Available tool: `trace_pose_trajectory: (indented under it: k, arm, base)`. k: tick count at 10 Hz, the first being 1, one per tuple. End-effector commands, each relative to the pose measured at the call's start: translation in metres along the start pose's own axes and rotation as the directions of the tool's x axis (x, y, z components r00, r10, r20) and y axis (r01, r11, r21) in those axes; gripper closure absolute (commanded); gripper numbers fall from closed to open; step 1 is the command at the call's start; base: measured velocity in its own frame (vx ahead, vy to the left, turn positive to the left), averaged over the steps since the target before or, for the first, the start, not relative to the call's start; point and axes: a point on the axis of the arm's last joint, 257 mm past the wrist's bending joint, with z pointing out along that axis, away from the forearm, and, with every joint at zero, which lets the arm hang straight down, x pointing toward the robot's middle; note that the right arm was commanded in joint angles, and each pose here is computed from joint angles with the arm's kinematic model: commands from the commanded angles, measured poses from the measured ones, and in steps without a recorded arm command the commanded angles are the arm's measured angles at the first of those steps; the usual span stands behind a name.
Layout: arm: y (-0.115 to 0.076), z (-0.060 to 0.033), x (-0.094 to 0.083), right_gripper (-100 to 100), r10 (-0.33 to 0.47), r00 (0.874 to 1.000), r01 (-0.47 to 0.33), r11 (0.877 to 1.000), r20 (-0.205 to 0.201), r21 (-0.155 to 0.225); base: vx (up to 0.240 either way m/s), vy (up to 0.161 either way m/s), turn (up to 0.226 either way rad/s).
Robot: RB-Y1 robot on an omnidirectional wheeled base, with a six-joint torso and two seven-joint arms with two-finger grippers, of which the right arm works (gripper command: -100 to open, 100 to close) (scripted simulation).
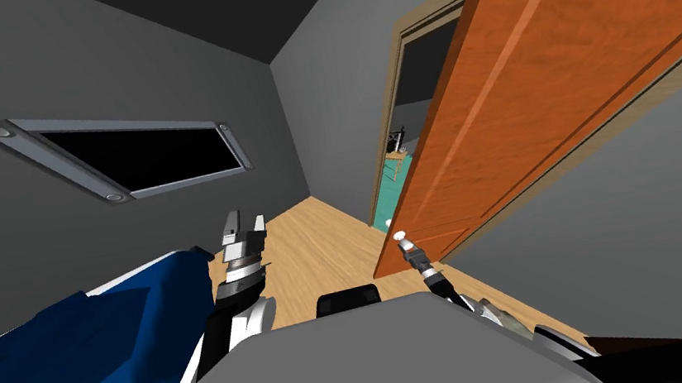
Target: Pull the door open
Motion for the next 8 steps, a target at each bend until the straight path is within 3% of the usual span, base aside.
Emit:
trace_pose_trajectory:
  k: [1, 8]
  arm:
    - [0.001, -0.0051, 0.001, 100, -0.001, 1.0, 0.001, 1.0, -0.003, 0.01]
    - [0.003, -0.0276, 0.005, 100, 0.0, 1.0, 0.001, 0.998, -0.01, 0.058]
  base:
    - [-0.195, -0.059, 0.109]
    - [-0.201, -0.074, 0.138]
